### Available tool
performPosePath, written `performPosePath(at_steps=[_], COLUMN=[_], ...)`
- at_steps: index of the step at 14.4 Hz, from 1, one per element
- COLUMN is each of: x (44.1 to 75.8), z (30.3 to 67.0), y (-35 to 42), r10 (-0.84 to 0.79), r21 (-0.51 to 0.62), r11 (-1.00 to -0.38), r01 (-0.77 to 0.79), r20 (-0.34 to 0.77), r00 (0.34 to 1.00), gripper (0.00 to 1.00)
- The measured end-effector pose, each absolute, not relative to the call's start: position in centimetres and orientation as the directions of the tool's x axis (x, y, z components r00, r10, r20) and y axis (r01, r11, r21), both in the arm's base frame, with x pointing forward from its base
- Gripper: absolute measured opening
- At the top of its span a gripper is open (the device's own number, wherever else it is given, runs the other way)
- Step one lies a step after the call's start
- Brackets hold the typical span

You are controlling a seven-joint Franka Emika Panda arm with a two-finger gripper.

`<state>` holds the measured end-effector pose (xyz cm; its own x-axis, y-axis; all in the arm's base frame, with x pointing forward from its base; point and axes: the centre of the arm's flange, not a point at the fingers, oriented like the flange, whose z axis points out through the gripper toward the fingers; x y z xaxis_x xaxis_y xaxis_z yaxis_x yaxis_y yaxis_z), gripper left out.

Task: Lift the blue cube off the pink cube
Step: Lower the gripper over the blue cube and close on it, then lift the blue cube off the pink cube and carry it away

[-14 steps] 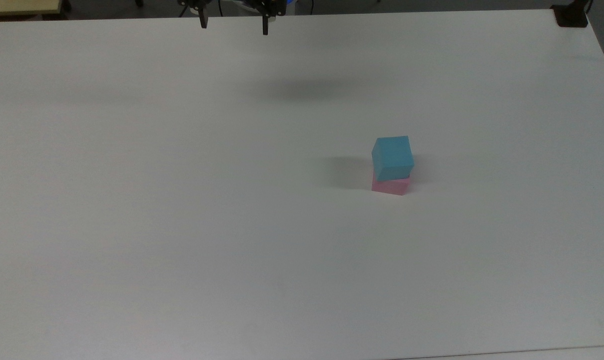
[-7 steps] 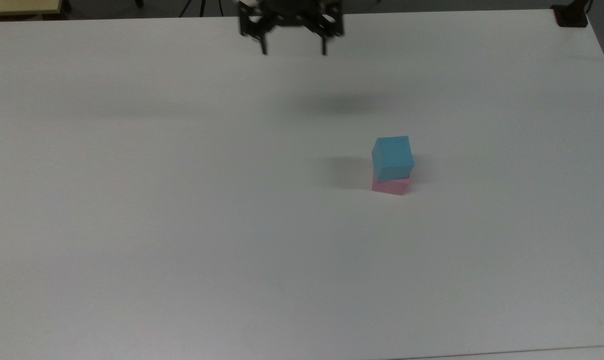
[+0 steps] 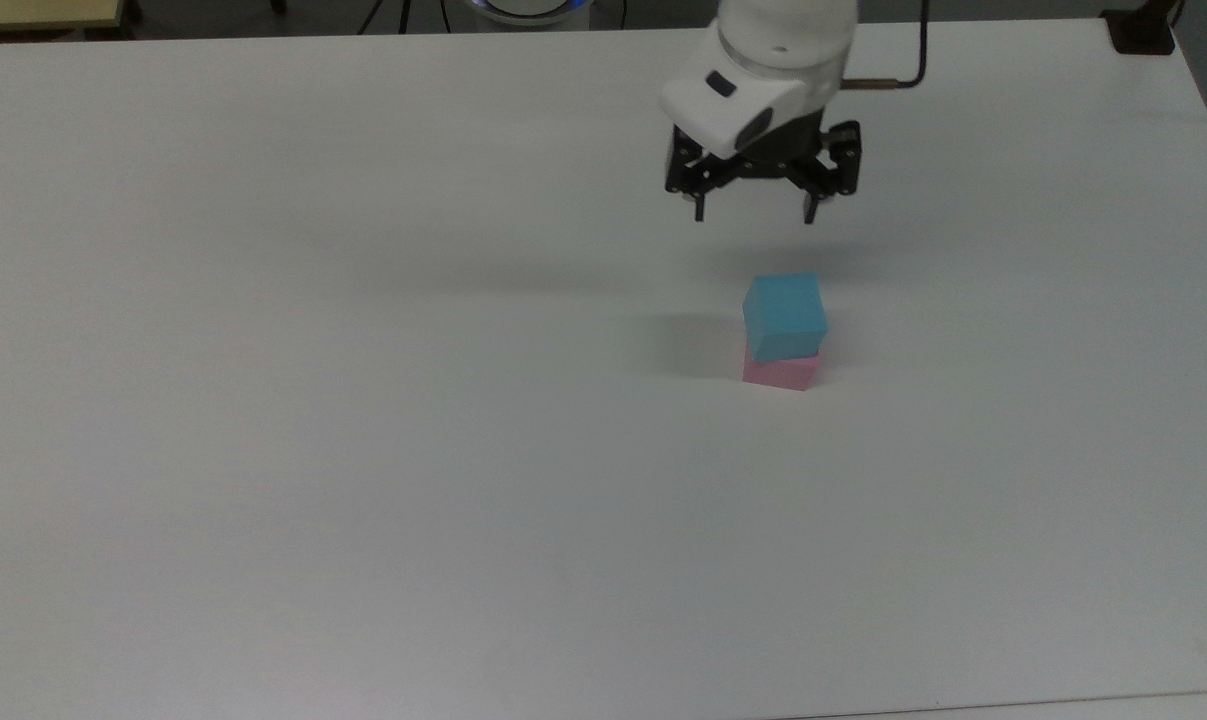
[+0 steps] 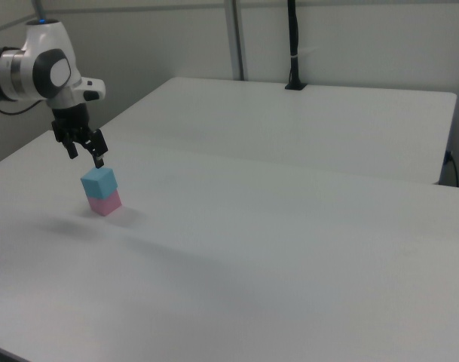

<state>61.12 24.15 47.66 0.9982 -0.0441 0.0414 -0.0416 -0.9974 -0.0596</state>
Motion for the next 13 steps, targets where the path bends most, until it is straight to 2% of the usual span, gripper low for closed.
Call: performPosePath(at_steps=[4,9,11,12,13], x=[62.7,64.5,64.7,64.7,64.7], z=[44.3,39.4,38.7,38.7,38.8], y=[27.1,29.0,29.2,29.2,29.1], r10=[-0.079,-0.085,-0.08,-0.076,-0.069], r21=[-0.058,-0.005,0.002,0.008,0.018], r11=[-0.996,-0.996,-0.997,-0.997,-0.997], r01=[-0.072,-0.085,-0.08,-0.077,-0.072], r20=[0.117,0.105,0.101,0.104,0.112], r00=[0.99,0.991,0.992,0.992,0.991], gripper=[1.0,1.0,0.99,0.87,0.69])
